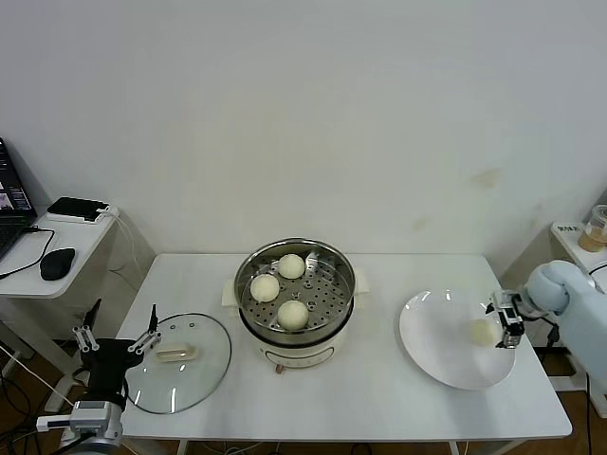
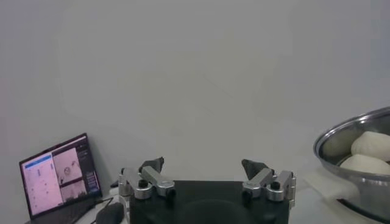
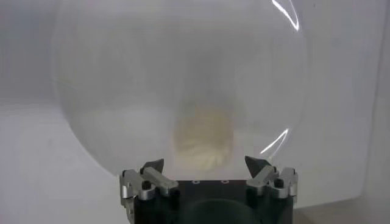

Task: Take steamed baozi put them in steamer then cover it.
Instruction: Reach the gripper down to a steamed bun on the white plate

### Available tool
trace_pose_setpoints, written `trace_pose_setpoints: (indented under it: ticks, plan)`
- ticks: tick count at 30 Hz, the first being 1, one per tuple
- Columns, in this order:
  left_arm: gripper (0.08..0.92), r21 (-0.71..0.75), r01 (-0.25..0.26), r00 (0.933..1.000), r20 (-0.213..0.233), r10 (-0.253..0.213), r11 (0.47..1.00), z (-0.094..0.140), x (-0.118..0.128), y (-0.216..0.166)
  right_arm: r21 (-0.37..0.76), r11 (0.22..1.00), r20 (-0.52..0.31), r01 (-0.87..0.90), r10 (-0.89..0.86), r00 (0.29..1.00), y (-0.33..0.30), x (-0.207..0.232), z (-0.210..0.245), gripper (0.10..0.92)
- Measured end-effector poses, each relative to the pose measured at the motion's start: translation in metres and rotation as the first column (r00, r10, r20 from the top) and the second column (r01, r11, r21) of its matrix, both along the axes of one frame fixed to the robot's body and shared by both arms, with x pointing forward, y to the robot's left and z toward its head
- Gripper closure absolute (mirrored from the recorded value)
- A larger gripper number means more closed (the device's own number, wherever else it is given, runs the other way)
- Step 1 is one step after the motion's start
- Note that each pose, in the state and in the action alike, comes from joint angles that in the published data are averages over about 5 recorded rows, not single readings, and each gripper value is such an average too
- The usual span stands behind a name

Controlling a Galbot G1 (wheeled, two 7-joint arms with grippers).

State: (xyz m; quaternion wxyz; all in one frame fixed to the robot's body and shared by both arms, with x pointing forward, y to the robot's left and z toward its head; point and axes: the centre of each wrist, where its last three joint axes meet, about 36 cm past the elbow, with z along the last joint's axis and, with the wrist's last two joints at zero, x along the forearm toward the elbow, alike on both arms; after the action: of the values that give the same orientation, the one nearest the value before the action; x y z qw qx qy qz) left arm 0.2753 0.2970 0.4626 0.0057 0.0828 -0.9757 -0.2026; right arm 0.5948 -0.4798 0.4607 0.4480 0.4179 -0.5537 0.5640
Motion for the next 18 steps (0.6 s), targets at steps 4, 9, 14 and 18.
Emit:
trace_pose_setpoints:
  ticks: [4, 9, 14, 18]
  plan:
    - [0.177, -0.002, -0.001, 1.0000, -0.001, 0.001, 1.000, 0.000, 0.000, 0.000, 0.004, 1.000, -0.005, 0.008, -0.008, 1.000, 0.003, 0.003, -0.009, 0.230]
    - [0.177, -0.005, -0.002, 1.0000, 0.000, 0.002, 1.000, 0.000, -0.001, -0.001, 0.009, 1.000, -0.001, 0.020, -0.020, 1.000, 0.006, 0.007, -0.013, 0.292]
    - [0.177, -0.005, -0.002, 1.0000, 0.001, 0.002, 1.000, 0.000, -0.001, -0.001, 0.011, 1.000, 0.001, 0.027, -0.027, 1.000, 0.007, 0.008, -0.013, 0.369]
    - [0.177, -0.006, -0.003, 1.0000, 0.003, 0.003, 1.000, 0.001, -0.002, -0.002, 0.012, 0.999, 0.000, 0.030, -0.030, 1.000, 0.007, 0.009, -0.011, 0.424]
